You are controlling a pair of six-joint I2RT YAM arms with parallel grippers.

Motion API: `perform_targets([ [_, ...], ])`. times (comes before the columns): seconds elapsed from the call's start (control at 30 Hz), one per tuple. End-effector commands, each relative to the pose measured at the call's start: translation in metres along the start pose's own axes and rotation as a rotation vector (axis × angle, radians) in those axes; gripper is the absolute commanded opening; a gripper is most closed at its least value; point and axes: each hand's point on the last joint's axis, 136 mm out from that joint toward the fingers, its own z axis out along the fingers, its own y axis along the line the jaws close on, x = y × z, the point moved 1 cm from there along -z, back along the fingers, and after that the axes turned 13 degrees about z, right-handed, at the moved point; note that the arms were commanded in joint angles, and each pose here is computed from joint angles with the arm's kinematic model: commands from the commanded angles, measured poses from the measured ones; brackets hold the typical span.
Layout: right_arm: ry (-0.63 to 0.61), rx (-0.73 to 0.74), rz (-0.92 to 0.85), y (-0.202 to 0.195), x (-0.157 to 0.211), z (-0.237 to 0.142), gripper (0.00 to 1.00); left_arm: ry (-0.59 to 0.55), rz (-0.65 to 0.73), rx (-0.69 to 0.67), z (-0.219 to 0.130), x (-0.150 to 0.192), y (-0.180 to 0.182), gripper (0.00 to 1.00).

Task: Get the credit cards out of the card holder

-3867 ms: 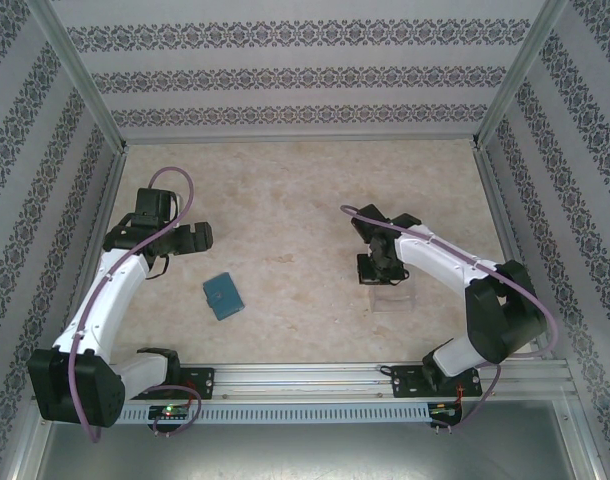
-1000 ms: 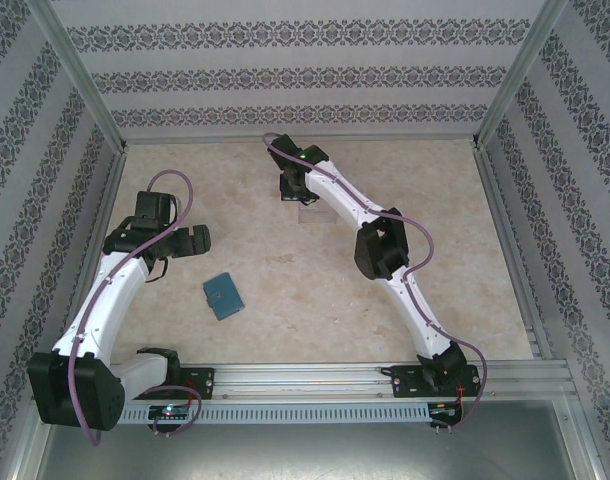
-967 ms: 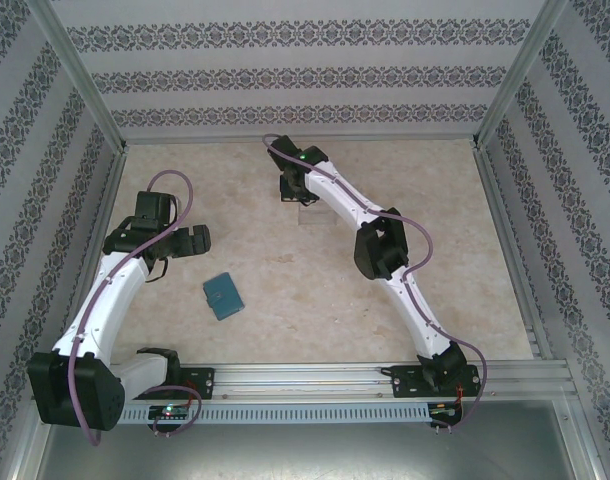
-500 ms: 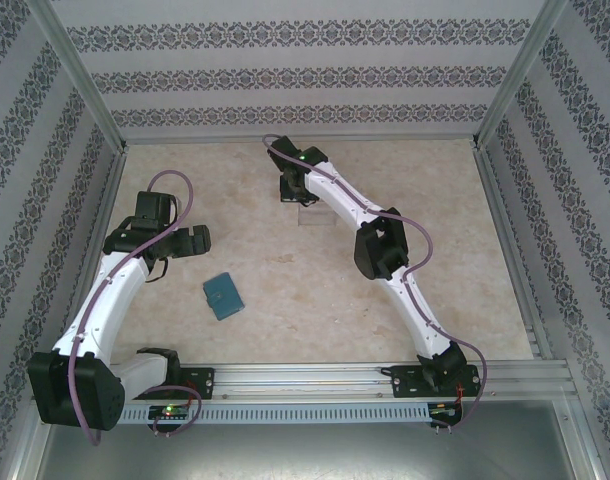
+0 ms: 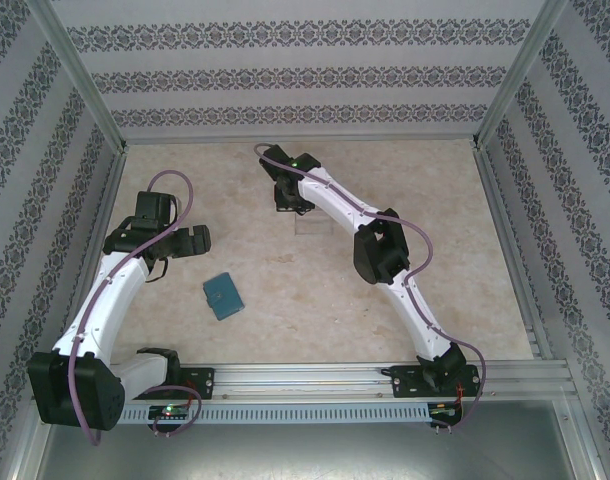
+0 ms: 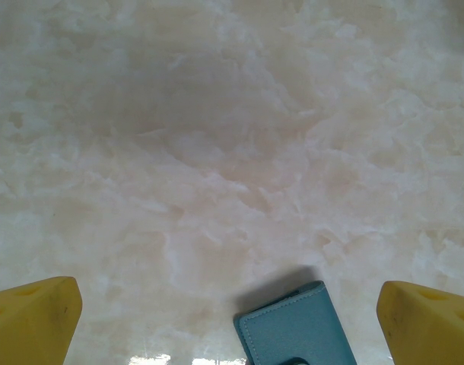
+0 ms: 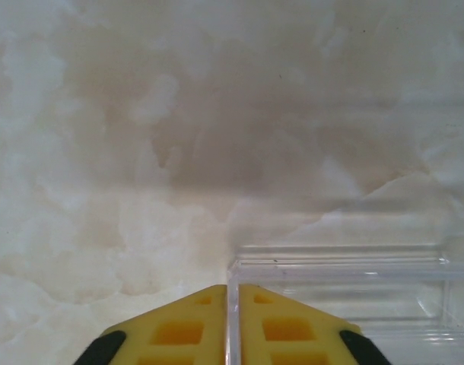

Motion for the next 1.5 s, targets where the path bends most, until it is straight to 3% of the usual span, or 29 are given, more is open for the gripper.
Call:
perform_targets([
  [0.0,0.002,0.009,-0.002,-0.003,0.002,-0.016,0.18,0.063,-0.012,-0.016,0.003,0.013,0.003,1.00],
  [0.17,-0.025,-0.012,-0.008,-0.002,-0.006,-0.037,0.24,0.104,-0.048,0.006,0.005,0.018,-0.001,1.00],
  [0.43,-0.050,-0.079,-0.011,-0.001,-0.011,-0.076,0.26,0.200,-0.167,0.066,0.014,0.030,-0.022,1.00],
  [0.77,-0.058,-0.131,-0.031,-0.012,-0.003,-0.108,0.26,0.338,-0.261,0.030,0.033,0.073,-0.055,1.00],
  [1.07,-0.041,-0.156,-0.047,-0.021,0.006,-0.110,0.26,0.417,-0.310,-0.004,0.049,0.119,-0.081,1.00],
  [1.47,-0.042,-0.157,-0.055,-0.030,0.006,-0.115,0.26,0.456,-0.307,-0.001,0.074,0.131,-0.098,1.00],
])
